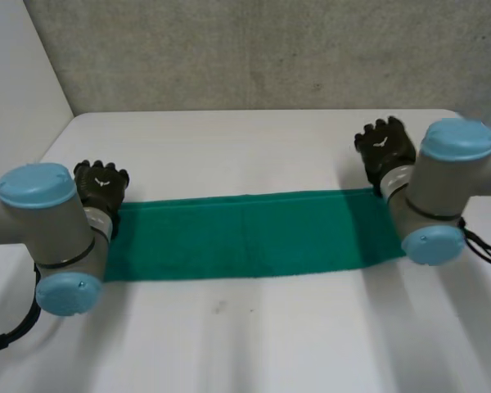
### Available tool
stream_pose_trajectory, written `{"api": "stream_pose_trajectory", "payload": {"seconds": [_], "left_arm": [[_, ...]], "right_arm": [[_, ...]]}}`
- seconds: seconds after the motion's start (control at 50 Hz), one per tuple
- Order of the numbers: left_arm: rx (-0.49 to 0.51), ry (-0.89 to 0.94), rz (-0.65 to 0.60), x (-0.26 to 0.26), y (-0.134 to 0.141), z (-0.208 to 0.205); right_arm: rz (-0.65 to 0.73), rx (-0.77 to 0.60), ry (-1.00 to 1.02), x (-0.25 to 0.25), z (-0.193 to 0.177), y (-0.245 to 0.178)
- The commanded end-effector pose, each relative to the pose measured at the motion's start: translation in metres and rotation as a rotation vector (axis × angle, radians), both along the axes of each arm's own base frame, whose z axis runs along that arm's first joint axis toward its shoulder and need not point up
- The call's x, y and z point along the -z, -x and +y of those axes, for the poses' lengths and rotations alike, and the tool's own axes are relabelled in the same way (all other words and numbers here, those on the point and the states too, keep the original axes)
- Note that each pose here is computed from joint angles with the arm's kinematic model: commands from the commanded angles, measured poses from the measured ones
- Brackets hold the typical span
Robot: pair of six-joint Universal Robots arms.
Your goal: Fold the towel.
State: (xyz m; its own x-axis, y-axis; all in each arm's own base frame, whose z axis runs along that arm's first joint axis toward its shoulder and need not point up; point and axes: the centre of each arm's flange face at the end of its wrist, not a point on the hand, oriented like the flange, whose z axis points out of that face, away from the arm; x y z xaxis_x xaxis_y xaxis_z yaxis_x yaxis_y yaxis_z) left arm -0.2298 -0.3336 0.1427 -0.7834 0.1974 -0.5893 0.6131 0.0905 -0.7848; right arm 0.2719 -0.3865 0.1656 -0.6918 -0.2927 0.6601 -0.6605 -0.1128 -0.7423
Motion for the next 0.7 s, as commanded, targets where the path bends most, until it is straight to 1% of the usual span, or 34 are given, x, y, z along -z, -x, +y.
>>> {"api": "stream_pose_trajectory", "payload": {"seconds": [0.02, 0.06, 0.12, 0.18, 0.24, 0.26, 0.38, 0.48, 0.56, 0.58, 0.64, 0.66, 0.7], "left_arm": [[0.004, 0.012, 0.012, -0.015, -0.004, 0.016], [0.004, 0.009, 0.012, -0.016, -0.006, 0.021], [0.005, 0.002, 0.010, -0.016, -0.007, 0.026], [0.007, -0.001, 0.010, -0.015, -0.007, 0.029], [0.013, -0.006, 0.009, -0.014, -0.006, 0.032], [0.020, -0.006, 0.009, -0.013, -0.004, 0.034], [0.021, -0.004, 0.008, -0.013, -0.004, 0.034], [0.019, 0.002, 0.010, -0.015, -0.004, 0.035], [0.017, 0.002, 0.011, -0.017, -0.005, 0.037], [0.017, 0.003, 0.012, -0.018, -0.006, 0.037], [0.016, 0.004, 0.012, -0.019, -0.007, 0.038], [0.014, 0.007, 0.013, -0.020, -0.007, 0.039], [0.014, 0.008, 0.013, -0.021, -0.008, 0.040]], "right_arm": [[-0.125, -0.003, -0.181, -0.022, 0.034, 0.034], [-0.123, -0.002, -0.247, -0.017, 0.041, 0.045], [-0.120, -0.005, -0.398, -0.001, 0.058, 0.062], [-0.118, 0.008, -0.459, 0.009, 0.064, 0.070], [-0.120, 0.020, -0.479, 0.015, 0.065, 0.075], [-0.126, 0.041, -0.479, 0.020, 0.063, 0.083], [-0.140, 0.073, -0.425, 0.025, 0.051, 0.095], [-0.139, 0.135, -0.339, 0.023, 0.031, 0.115], [-0.136, 0.219, -0.296, 0.018, 0.019, 0.135], [-0.129, 0.264, -0.281, 0.014, 0.015, 0.147], [-0.087, 0.323, -0.243, 0.004, 0.009, 0.165], [-0.032, 0.346, -0.216, -0.003, 0.006, 0.174], [0.028, 0.364, -0.190, -0.010, 0.004, 0.183]]}}
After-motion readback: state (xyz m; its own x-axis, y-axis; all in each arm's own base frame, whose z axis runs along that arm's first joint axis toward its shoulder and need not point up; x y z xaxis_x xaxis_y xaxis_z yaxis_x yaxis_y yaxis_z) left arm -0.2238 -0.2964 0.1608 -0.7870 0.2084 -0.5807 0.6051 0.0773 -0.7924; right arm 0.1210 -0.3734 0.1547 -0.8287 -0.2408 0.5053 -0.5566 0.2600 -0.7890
